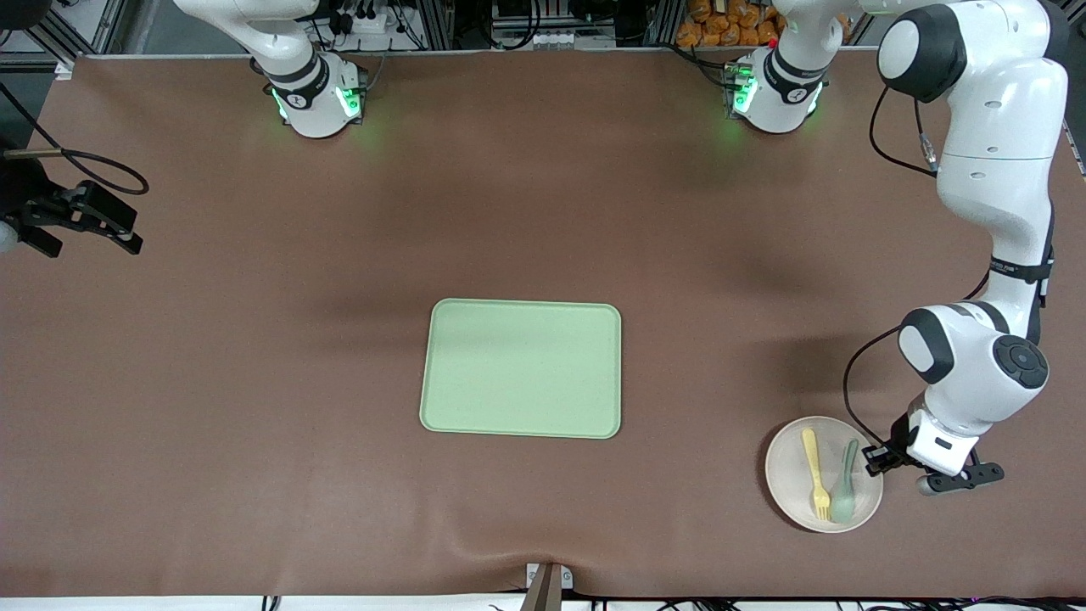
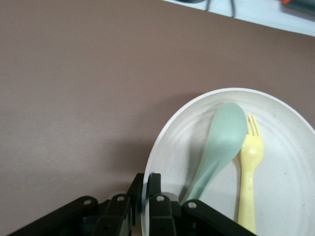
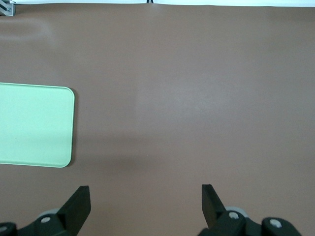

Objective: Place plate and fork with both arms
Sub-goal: 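Grip the plate rim with the left gripper and slide it toward the tray, then slide the plate onto the green tray with the left gripper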

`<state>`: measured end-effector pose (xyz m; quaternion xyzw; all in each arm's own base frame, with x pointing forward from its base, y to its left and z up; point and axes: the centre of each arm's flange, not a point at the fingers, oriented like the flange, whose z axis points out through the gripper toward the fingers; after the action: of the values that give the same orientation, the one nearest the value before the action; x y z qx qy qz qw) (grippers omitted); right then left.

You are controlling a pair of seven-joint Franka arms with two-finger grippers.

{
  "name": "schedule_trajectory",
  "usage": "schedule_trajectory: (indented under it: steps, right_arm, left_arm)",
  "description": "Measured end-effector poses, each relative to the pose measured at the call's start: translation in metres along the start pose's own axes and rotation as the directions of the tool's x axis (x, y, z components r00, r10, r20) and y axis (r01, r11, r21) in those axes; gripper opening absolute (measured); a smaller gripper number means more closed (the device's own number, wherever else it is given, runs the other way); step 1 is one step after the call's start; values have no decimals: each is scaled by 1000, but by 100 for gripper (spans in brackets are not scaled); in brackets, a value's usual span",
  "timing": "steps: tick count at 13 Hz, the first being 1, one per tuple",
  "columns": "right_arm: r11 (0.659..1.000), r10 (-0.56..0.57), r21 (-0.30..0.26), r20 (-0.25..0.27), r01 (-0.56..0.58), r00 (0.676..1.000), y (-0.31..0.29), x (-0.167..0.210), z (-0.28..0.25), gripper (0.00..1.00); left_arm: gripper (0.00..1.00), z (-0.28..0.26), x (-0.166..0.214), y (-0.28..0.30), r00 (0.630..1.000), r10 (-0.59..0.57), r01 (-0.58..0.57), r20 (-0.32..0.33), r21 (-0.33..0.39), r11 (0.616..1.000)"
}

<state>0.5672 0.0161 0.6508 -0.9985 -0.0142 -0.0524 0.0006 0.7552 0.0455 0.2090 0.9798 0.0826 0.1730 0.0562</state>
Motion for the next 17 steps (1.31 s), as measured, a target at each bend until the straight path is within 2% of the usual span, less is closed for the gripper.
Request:
schedule_trajectory:
  steps: [2, 6, 9, 13, 17]
  right_arm:
    - [1000, 0, 0, 0, 0, 1000, 0, 0, 0, 100]
    - [1000, 0, 0, 0, 0, 1000, 0, 0, 0, 100]
    - [1000, 0, 0, 0, 0, 1000, 0, 0, 0, 100]
    - [1000, 1, 0, 0, -1, 1000, 1, 0, 0, 100]
    - [1000, 2, 0, 0, -2, 1000, 1, 0, 0, 100]
  left_arm:
    - [6, -12, 4, 18, 1000, 10, -10, -12, -32, 999]
    - [6, -48, 15, 54, 999, 1, -7, -43, -143, 990]
    - [6, -67, 14, 94, 999, -41, 34, -29, -208, 978]
    - [6, -75, -10, 186, 997, -74, 77, 22, -278, 958]
    - [6, -76, -58, 293, 996, -39, 61, 77, -307, 950]
